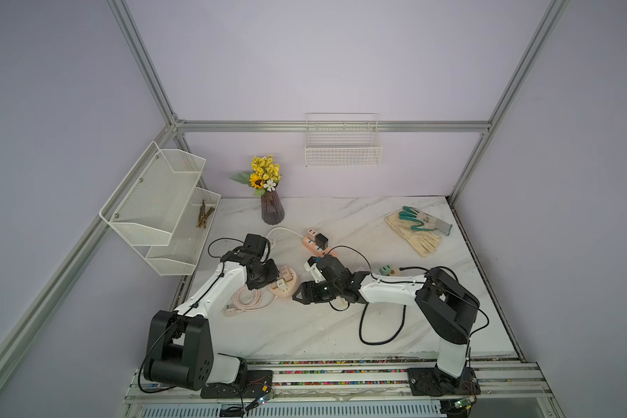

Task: Pull the plug off the socket
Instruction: Remove the plug from the socket.

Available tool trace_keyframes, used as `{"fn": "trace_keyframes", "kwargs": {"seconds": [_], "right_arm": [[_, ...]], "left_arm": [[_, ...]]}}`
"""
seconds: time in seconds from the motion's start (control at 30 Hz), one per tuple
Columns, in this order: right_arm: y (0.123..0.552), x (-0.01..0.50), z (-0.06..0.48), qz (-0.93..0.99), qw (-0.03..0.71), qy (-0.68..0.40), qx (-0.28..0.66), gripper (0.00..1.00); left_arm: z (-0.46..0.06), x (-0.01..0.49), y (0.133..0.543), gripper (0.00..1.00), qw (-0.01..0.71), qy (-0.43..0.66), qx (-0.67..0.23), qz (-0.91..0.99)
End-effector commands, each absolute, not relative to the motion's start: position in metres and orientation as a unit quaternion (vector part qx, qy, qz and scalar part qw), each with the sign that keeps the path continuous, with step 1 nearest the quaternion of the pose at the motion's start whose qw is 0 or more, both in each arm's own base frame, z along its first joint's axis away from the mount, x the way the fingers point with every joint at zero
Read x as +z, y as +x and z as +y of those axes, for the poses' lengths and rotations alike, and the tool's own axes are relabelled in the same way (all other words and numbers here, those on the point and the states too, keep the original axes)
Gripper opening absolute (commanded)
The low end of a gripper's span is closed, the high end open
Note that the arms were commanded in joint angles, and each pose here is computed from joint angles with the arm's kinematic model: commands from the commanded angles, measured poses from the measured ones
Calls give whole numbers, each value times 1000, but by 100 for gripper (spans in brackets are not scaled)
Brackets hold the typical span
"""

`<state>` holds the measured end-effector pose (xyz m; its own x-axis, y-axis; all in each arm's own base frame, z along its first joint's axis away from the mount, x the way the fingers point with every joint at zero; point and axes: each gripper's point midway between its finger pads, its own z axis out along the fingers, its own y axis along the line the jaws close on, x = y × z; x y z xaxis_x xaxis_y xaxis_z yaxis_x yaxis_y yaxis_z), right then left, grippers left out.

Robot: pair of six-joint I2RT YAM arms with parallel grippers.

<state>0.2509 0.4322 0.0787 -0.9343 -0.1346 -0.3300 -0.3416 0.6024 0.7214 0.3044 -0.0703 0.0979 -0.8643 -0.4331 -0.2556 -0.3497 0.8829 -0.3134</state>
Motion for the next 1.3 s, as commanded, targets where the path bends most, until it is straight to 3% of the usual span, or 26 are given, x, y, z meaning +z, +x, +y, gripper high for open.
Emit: {"fn": "trace_keyframes", "kwargs": {"seconds": [0.0, 0.1, 0.53, 0.7, 1.27], "right_arm": [[254, 95, 452, 861, 119, -116, 481, 68], [258, 93, 453, 855, 112, -88, 498, 57], [266, 92, 448, 839, 111, -41, 531, 44], [277, 101, 434, 836, 146, -11, 529, 46], [283, 104, 436, 830, 152, -5, 536, 51]], "left_arm": [[-93, 130, 322, 0, 211, -194, -229, 930], [-97, 129, 316, 0, 207, -188, -244, 929], [-101, 125, 305, 0, 200, -173, -266, 927], [-101, 121, 301, 0, 193, -168, -267, 929], [-103, 110, 292, 0, 174, -153, -266, 936]]}}
